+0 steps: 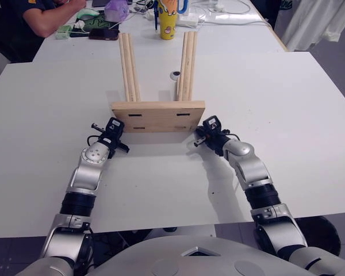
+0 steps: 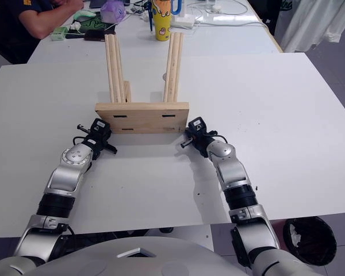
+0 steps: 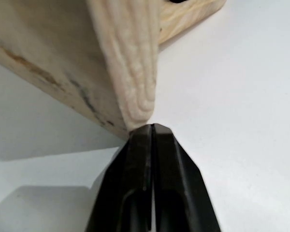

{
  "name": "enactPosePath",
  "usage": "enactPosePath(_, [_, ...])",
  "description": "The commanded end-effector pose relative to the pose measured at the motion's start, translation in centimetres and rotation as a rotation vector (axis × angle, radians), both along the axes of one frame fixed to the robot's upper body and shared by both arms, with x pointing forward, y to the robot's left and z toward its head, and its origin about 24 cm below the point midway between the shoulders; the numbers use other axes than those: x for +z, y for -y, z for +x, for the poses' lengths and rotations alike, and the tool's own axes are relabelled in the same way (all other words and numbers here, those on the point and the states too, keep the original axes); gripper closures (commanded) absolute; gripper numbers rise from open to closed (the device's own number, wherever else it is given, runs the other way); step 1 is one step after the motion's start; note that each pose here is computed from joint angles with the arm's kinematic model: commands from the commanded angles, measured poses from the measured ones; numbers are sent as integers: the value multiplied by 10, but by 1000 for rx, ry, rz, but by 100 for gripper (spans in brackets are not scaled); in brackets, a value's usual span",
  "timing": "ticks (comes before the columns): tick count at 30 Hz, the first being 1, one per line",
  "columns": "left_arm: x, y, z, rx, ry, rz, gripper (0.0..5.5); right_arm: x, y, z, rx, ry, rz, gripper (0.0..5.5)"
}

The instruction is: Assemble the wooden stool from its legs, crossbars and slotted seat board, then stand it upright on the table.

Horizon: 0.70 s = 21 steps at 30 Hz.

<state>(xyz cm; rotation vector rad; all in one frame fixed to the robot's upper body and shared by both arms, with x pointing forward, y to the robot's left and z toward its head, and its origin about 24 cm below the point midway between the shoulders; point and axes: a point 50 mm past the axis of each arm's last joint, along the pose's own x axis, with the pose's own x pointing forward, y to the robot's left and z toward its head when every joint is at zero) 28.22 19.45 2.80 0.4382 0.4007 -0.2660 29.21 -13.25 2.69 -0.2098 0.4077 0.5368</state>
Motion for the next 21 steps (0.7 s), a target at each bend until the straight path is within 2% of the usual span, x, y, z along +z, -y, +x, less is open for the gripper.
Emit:
enactPosePath(1, [2, 9, 0, -42, 8, -12, 546, 0, -7, -1, 21, -14, 29, 550])
enactPosePath(6, [14, 18, 2, -73, 44, -32, 546, 25, -23, 0, 73, 45, 102, 550])
enactPosePath(12, [59, 34, 11, -123, 170, -82, 546, 58, -28, 5, 106, 119, 147, 550])
enactPosePath(21, [117, 44, 15, -161, 322, -114, 546, 106, -33, 11, 125, 237, 225, 550])
